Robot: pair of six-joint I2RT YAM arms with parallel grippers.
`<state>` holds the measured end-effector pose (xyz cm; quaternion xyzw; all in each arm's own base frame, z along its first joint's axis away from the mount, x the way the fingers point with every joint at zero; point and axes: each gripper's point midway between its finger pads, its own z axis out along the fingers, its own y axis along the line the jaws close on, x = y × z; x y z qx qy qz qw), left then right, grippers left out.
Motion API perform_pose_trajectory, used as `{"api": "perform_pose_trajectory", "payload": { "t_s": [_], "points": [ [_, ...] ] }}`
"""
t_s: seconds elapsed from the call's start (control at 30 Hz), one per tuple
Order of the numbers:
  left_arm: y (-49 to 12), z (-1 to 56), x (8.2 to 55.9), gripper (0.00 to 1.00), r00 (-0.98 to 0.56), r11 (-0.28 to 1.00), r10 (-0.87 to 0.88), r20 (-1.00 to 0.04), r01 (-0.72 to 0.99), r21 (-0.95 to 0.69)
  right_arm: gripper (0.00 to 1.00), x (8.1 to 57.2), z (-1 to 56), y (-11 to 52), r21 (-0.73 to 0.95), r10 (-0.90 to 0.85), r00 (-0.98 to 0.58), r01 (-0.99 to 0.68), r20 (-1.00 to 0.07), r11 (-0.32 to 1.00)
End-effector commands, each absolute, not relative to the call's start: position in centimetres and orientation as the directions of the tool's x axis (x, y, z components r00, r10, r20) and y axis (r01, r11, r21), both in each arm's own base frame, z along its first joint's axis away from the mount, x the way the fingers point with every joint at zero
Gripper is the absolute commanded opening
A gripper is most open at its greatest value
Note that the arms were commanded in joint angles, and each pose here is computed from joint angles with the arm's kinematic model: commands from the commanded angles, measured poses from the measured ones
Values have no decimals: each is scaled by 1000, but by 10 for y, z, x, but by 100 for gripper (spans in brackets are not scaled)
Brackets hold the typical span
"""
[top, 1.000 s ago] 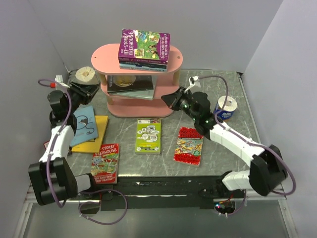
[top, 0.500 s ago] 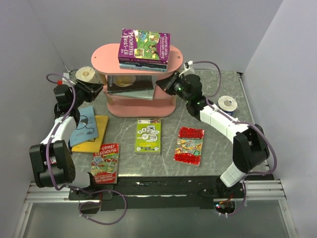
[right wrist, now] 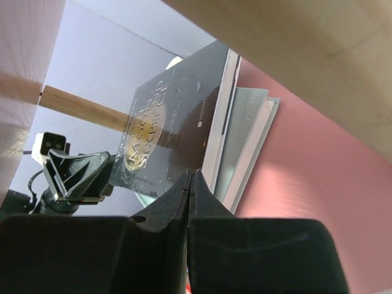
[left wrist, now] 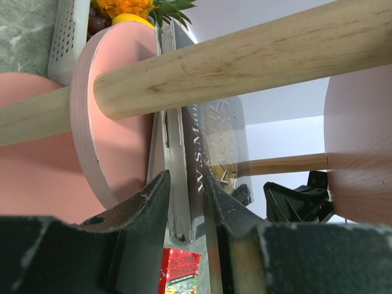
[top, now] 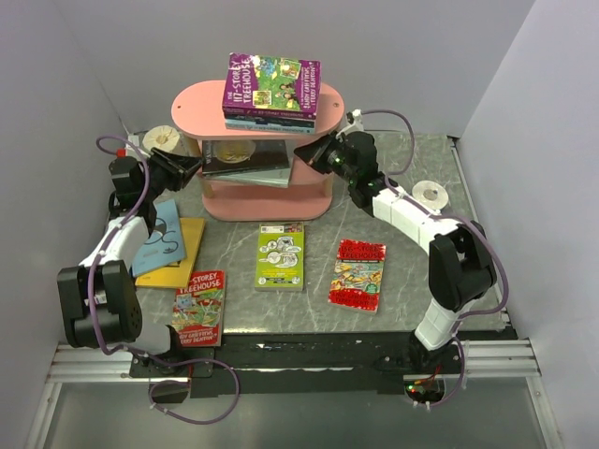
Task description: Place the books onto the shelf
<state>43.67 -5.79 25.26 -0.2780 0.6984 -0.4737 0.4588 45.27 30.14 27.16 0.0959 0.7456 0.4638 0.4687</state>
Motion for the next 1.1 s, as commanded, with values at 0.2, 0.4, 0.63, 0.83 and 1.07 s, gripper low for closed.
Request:
{"api": "perform_pose_trajectory", "payload": {
  "t_s": [0.2, 0.4, 0.63, 0.83, 1.07],
  "points": [
    [-52, 264, 436, 35, -371, 428, -828, -421, 66, -901, 0, 445, 260, 310, 812, 582, -576, -308, -574, 496],
    [-48, 272, 428, 35, -337, 407, -849, -407, 72, -910, 0, 428, 267, 302, 862, 663, -552, -327, -506, 386],
    [-47, 274, 426, 36, -328, 405, -854, -404, 67, -912, 0, 425, 273, 297, 905, 745, -523, -326, -414, 273],
    [-44, 267, 429, 36, -330, 410, -854, -401, 45, -911, 0, 428, 277, 294, 913, 772, -501, -317, -391, 257],
    [-46, 257, 431, 36, -351, 393, -857, -378, 30, -919, 0, 437, 279, 310, 916, 755, -528, -308, -389, 256]
  ]
}}
